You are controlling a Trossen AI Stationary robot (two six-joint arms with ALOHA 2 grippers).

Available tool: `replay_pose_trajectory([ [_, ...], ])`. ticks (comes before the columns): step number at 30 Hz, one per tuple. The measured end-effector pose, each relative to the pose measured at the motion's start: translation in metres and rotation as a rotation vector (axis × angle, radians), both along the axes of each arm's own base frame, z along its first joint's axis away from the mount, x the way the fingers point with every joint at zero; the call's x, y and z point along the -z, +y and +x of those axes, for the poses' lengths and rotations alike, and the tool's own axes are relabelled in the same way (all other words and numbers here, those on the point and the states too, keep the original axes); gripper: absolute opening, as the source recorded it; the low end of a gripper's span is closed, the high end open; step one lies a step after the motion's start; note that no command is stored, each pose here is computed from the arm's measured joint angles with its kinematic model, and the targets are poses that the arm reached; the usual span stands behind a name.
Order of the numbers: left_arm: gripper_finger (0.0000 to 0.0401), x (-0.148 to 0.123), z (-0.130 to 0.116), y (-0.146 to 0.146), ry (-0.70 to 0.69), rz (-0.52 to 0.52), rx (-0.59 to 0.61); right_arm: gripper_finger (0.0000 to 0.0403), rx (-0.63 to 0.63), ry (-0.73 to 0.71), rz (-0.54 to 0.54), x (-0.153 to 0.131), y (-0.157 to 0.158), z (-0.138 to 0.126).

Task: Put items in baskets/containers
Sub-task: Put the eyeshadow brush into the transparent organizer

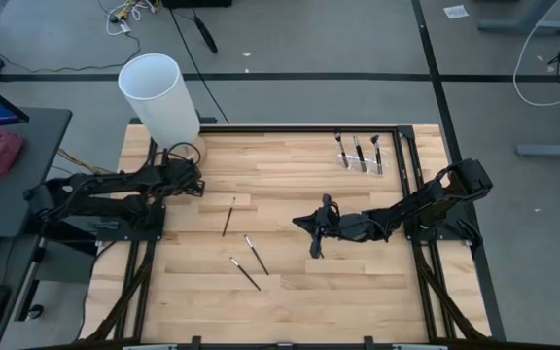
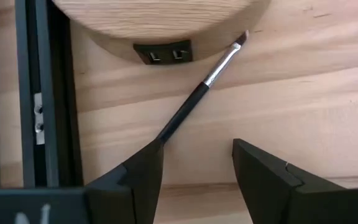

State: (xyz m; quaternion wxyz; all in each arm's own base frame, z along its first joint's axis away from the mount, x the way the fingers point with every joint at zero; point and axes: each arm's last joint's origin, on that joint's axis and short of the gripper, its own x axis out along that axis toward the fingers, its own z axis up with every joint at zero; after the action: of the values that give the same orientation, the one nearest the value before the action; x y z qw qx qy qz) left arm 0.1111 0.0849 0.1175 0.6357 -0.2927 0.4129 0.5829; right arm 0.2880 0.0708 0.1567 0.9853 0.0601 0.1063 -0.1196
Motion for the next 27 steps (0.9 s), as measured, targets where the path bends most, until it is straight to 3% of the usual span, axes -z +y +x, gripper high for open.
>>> replay_pose_trajectory([
  [16,0.0194,-0.010,0.022,-0.014,-0.107,-0.108,0.216,0.0021,0.000,-0.002,0.000,0.000,0.000,0.000],
  [21,0.0194,-0.013,0.017,-0.012,0.002,-0.005,0.155,0.0021,0.003,-0.001,0.000,0.000,0.000,0.000],
  [27,0.0195,-0.013,0.007,-0.005,0.086,0.031,0.063,0.0021,0.004,-0.001,-0.001,0.000,0.000,0.000],
])
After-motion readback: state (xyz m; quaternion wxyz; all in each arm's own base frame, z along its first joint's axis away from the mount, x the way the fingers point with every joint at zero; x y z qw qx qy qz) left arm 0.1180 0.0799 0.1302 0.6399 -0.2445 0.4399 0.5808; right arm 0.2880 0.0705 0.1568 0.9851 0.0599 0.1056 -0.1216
